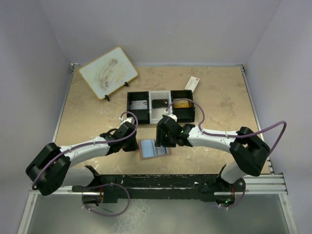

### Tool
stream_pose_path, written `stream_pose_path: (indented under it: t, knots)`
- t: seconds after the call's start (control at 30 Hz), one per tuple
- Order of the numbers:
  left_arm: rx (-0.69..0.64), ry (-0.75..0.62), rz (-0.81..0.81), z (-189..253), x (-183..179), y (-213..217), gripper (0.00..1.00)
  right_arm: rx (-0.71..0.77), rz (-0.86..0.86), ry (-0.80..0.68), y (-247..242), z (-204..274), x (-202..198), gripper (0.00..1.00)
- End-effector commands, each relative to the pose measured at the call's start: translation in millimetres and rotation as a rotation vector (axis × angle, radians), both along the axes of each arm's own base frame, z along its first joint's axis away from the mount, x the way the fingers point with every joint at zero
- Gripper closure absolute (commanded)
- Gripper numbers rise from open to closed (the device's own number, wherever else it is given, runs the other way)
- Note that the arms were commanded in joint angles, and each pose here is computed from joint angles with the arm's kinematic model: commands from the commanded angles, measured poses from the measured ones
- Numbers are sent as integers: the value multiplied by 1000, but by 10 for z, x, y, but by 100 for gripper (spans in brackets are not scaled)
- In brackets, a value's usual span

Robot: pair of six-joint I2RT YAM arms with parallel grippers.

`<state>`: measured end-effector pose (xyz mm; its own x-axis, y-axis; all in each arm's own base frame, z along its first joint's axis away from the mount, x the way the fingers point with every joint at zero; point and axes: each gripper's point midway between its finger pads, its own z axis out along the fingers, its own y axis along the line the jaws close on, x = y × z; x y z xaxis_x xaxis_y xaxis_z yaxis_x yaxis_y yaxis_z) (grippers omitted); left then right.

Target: Take the credit cards out of the card holder

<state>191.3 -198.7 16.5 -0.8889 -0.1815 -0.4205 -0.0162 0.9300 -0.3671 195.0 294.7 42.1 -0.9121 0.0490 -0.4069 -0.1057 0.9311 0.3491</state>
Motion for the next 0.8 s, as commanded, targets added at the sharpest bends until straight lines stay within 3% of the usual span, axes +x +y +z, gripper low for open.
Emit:
stream_pose_path:
  t: [0.0,0.17,0.43,0.77]
  knots:
    - [35,25,-26,-69,-50,34,100,95,31,-59,220,321,80,46]
    - [33,23,-25,-61,-45,33,100,140,43,-66,292,386,79,46]
    - [33,21,-22,-60,-43,34,100,347,103,-100,552,725,23,45]
    - [50,1,7,-2,-25,104,100,459,273,-2,969,562,-130,44]
